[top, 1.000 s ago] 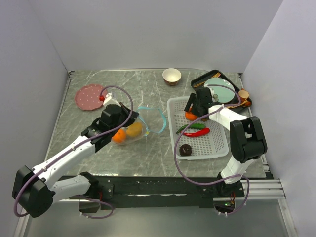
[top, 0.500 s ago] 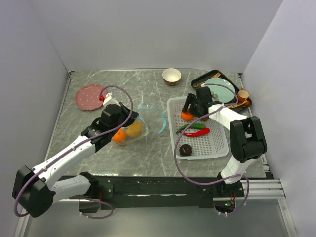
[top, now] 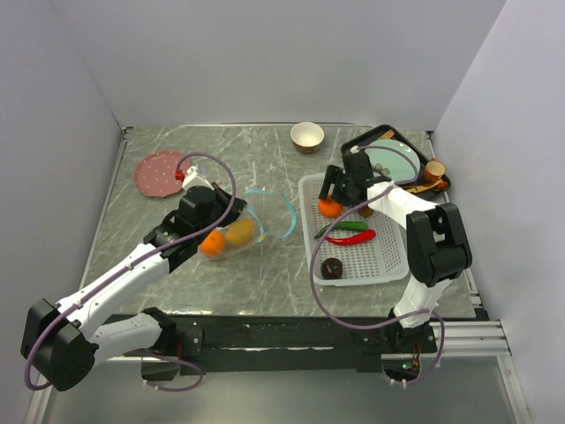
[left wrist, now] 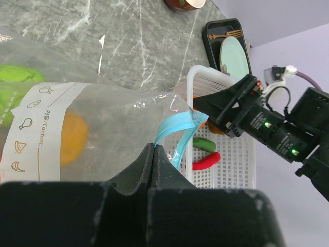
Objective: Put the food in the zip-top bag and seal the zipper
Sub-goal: Pick up the fake fruit from the bin.
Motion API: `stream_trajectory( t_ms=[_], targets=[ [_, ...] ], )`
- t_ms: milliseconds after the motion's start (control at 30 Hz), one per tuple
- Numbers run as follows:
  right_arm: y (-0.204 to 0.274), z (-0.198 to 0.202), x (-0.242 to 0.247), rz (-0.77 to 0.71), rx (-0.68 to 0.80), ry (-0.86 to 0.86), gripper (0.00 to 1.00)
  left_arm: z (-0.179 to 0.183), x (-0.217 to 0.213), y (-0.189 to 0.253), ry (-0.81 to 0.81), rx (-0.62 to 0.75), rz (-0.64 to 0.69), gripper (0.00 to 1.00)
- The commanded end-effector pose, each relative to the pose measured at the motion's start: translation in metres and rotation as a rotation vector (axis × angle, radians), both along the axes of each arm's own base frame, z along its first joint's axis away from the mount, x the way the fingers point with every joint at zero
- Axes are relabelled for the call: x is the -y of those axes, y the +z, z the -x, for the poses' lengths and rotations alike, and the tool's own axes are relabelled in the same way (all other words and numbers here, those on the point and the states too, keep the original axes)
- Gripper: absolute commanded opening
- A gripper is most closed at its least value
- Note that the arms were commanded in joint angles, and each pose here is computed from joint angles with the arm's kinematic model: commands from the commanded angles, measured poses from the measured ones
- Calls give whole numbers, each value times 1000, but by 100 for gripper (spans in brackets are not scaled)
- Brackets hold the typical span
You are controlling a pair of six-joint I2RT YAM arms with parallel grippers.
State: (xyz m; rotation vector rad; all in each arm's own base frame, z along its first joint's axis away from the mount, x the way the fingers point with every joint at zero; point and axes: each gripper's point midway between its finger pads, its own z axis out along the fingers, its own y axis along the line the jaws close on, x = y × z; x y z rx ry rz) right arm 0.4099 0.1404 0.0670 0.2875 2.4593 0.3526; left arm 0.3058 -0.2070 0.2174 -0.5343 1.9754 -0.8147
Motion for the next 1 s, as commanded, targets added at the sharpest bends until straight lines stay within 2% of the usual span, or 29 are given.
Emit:
stream_trajectory(
  t_ms=[0, 467, 700, 967],
  targets=[
    [1, -5, -3, 21, -4, 13, 90, -2, -4, 11, 12, 39, 13, 1],
    [1, -2, 3, 50, -4, -3, 88, -4, -5, 10, 12, 34, 7, 1],
    [7, 4, 3, 37, 10, 8, 75, -4, -3, 10, 6, 36, 10, 1],
    [26, 15, 0, -6, 44, 20, 71, -5, -1, 9, -3, 33, 11, 1]
  ],
)
